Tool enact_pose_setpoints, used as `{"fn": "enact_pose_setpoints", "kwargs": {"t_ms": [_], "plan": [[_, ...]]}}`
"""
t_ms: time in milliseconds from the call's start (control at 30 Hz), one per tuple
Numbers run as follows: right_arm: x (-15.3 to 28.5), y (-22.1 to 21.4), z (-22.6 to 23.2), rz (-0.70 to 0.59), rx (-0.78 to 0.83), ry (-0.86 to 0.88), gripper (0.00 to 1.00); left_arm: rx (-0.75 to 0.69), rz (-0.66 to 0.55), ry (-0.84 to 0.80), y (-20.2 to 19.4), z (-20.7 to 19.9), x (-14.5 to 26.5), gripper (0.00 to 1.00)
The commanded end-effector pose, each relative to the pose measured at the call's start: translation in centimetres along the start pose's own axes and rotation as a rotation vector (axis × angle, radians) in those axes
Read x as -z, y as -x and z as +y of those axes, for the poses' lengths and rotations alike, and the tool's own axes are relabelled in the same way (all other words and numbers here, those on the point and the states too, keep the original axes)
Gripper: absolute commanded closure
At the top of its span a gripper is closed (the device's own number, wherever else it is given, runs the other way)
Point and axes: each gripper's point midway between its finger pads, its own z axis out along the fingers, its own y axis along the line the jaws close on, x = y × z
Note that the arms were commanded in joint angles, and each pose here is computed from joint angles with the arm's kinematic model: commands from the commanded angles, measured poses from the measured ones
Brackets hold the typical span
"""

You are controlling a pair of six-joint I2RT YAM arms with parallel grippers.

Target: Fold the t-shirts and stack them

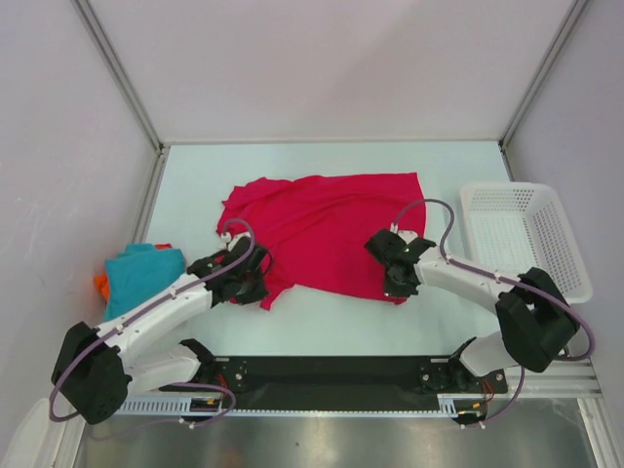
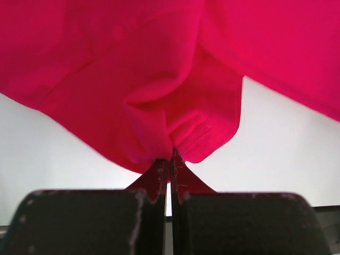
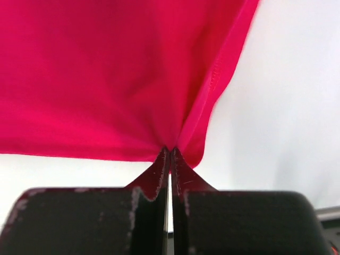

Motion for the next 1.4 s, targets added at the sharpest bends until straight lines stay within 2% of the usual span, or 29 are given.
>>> {"fn": "enact_pose_setpoints", "kwargs": {"t_ms": [0,100,267,467,700,767,867,900,933,1033,1067,1100,1133,1167,1200,1300,1367], "plan": [[4.9,4.9,-1.3,-0.162,-0.034,-0.034,1.0,-0.006,-0.115,-0.081,5.2,-2.1,4.0,1.0],[8.4,8.0,-4.0,-0.25,-0.064,-0.079,1.0,0.002,-0.19,-0.111,9.0,-2.7,7.5,1.0],[18.4,15.1,-9.2,-0.499,-0.192,-0.072,1.0,0.066,-0.375,-0.161,15.5,-2.4,15.7,1.0],[27.6,18.4,-13.0,-0.701,-0.283,-0.076,1.0,0.156,-0.561,-0.227,19.0,-1.8,24.3,1.0],[33.5,20.3,-14.4,-0.84,-0.326,-0.046,1.0,0.185,-0.703,-0.276,21.4,-1.8,30.5,1.0],[33.4,21.8,-14.2,-0.85,-0.305,-0.061,1.0,0.173,-0.759,-0.288,23.0,-2.1,32.1,1.0],[31.0,25.3,-13.7,-0.803,-0.296,-0.065,1.0,0.158,-0.754,-0.281,27.1,-2.6,31.0,1.0],[30.1,26.2,-13.0,-0.784,-0.291,-0.019,1.0,0.151,-0.74,-0.297,28.3,-2.9,30.4,1.0],[28.4,28.4,-13.4,-0.776,-0.316,-0.024,1.0,0.15,-0.711,-0.308,30.8,-3.7,28.6,1.0],[27.0,32.5,-12.5,-0.785,-0.336,0.054,1.0,0.184,-0.669,-0.281,35.6,-2.9,25.3,1.0],[24.2,34.5,-12.9,-0.738,-0.353,0.034,1.0,0.216,-0.653,-0.268,38.9,-2.0,23.2,1.0],[22.5,35.5,-12.6,-0.695,-0.351,0.047,1.0,0.24,-0.633,-0.268,40.7,-1.8,21.6,1.0],[24.1,37.5,-12.9,-0.749,-0.371,0.061,1.0,0.245,-0.684,-0.303,42.8,-2.3,23.3,1.0],[20.3,39.4,-13.2,-0.694,-0.381,0.033,1.0,0.285,-0.607,-0.298,45.0,-1.2,18.4,1.0],[19.4,40.3,-13.4,-0.681,-0.39,0.035,1.0,0.332,-0.605,-0.334,46.1,-1.2,18.0,1.0],[20.1,44.5,-13.8,-0.778,-0.419,0.078,1.0,0.426,-0.695,-0.414,50.4,0.1,17.9,1.0],[21.1,45.9,-14.2,-0.843,-0.431,0.097,1.0,0.462,-0.716,-0.473,51.3,0.3,18.6,1.0]]}}
